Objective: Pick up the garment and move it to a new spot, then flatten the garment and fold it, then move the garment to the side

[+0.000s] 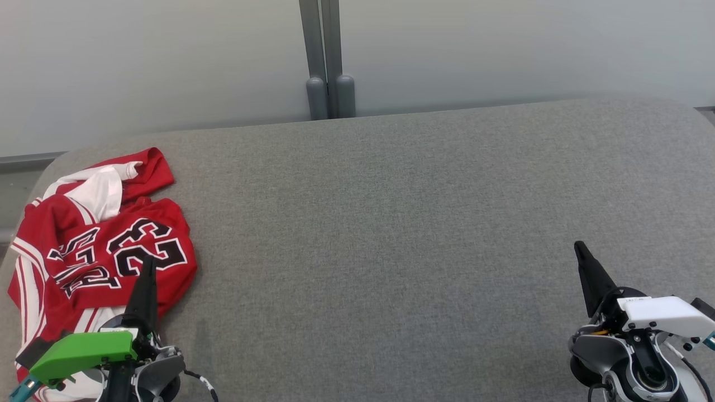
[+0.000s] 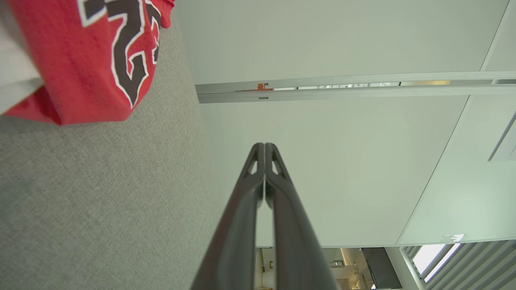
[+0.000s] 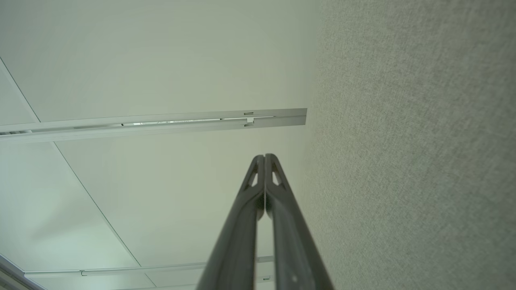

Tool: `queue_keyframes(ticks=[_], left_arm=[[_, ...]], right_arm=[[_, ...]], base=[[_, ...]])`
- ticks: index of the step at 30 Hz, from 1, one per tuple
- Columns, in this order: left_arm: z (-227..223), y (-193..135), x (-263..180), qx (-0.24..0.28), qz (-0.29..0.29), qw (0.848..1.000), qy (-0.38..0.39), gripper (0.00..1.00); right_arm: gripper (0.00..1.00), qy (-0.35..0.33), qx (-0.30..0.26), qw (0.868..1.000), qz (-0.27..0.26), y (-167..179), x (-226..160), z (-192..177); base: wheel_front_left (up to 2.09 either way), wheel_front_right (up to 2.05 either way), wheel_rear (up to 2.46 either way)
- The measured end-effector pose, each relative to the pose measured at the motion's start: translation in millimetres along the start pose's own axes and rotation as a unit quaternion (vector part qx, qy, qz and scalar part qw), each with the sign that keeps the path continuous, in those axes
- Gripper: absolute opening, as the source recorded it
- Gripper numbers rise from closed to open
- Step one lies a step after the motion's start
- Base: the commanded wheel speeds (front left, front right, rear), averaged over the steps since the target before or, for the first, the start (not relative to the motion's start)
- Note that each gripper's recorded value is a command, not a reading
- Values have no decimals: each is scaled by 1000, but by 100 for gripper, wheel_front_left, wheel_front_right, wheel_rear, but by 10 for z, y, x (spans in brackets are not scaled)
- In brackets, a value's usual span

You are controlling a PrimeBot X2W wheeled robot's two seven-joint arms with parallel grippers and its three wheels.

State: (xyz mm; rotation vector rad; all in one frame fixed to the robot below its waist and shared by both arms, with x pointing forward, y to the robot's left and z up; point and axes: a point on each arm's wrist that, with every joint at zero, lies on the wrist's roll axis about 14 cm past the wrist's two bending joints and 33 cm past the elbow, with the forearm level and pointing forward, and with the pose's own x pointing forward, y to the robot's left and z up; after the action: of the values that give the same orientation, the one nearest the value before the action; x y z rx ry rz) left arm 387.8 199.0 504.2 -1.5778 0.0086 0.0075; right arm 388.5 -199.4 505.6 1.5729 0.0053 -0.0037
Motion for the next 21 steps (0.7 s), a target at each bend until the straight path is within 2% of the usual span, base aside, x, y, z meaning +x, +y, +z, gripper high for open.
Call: queue_keyframes(ticks=[21], left_arm=[[0,0,0,0,0,1000,0,0]], right_arm=[[0,0,0,1000,0,0,0,0]], base=[[0,0,0]])
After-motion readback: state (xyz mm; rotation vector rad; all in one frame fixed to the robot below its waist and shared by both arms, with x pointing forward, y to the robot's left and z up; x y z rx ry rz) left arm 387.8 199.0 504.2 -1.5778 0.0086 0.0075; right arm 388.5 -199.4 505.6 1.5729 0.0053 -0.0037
